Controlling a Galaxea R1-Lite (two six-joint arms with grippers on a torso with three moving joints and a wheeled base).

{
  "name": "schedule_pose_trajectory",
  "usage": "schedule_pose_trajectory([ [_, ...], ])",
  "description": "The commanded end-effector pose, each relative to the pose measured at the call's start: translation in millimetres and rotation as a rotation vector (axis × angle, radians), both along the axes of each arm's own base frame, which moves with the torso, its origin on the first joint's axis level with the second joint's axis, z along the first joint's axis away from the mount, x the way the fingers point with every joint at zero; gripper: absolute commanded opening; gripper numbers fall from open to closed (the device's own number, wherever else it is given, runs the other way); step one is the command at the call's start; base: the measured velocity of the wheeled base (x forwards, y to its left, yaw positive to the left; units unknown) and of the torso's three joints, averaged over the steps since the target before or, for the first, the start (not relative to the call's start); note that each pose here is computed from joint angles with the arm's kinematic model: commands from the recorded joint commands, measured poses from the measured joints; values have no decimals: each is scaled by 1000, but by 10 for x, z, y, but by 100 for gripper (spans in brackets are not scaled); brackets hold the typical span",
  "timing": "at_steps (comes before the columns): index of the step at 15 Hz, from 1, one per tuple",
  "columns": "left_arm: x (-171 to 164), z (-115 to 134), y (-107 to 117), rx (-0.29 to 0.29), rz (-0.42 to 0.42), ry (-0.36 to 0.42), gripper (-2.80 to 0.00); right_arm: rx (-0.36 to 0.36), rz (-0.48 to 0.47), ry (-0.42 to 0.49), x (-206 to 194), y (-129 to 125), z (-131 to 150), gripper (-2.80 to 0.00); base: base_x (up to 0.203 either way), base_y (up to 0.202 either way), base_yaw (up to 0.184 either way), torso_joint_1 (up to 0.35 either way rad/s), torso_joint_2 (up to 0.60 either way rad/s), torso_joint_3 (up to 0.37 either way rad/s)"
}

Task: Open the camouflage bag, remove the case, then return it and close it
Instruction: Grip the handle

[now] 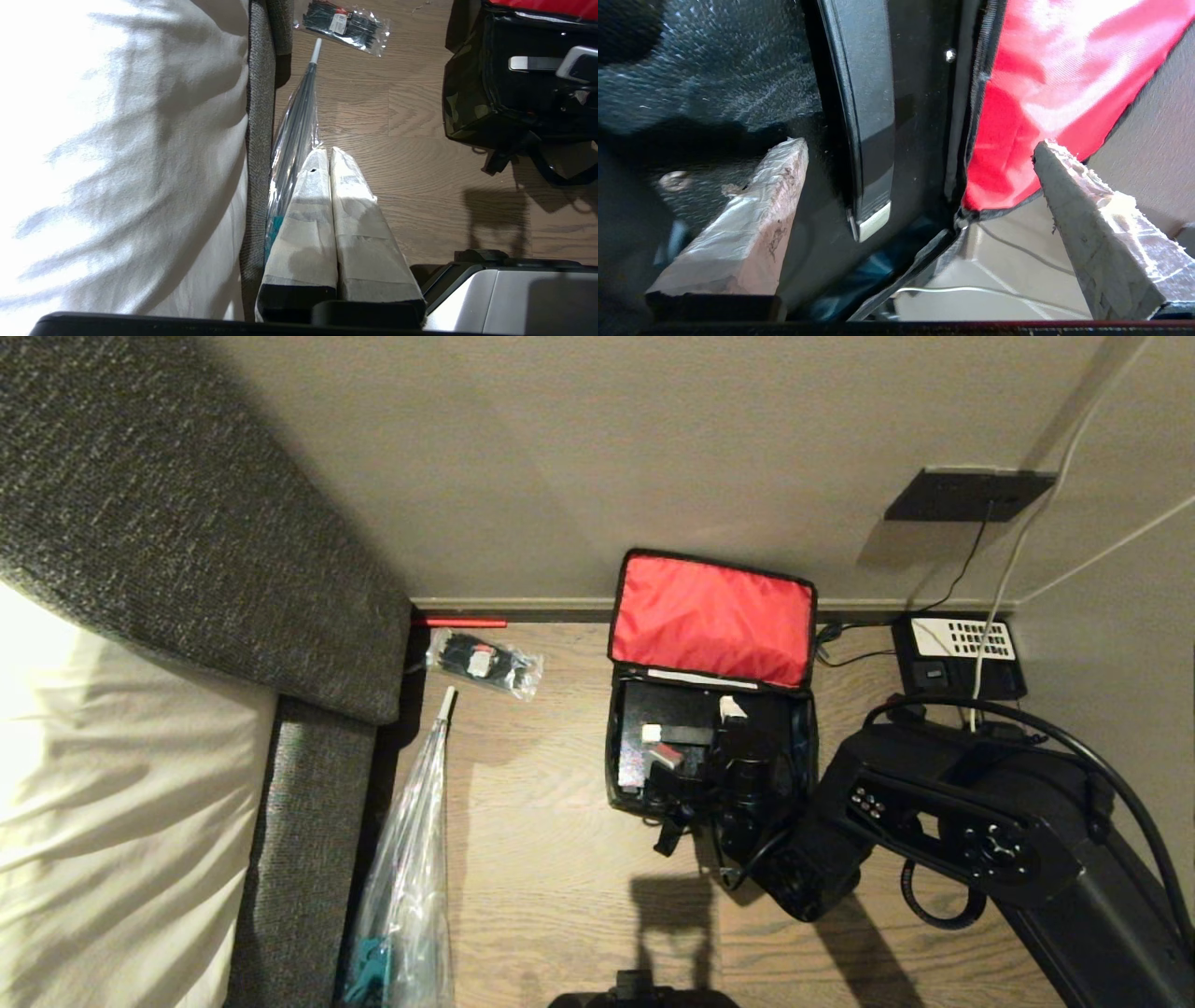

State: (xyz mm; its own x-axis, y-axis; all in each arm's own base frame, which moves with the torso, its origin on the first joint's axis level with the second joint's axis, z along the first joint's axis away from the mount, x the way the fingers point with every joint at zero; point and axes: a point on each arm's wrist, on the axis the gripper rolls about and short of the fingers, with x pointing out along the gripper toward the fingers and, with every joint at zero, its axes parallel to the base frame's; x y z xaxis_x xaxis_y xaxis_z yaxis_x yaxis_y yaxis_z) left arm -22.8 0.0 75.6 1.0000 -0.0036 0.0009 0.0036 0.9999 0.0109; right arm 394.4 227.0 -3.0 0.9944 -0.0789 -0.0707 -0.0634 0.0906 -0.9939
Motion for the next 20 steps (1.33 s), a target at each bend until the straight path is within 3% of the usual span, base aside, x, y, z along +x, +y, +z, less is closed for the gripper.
schedule_pose_trajectory([
  [1, 0, 0, 0, 0, 1, -1, -280, 0, -10, -20, 78, 18, -37, 0, 0, 0, 0, 0, 0, 0],
  [8, 0, 0, 0, 0, 1, -1, -280, -6, -16, -41, 194, 38, -113, 0, 0, 0, 0, 0, 0, 0],
  [20, 0, 0, 0, 0, 1, -1, -280, 38, -33, -125, 298, 25, 79, 0, 0, 0, 0, 0, 0, 0],
])
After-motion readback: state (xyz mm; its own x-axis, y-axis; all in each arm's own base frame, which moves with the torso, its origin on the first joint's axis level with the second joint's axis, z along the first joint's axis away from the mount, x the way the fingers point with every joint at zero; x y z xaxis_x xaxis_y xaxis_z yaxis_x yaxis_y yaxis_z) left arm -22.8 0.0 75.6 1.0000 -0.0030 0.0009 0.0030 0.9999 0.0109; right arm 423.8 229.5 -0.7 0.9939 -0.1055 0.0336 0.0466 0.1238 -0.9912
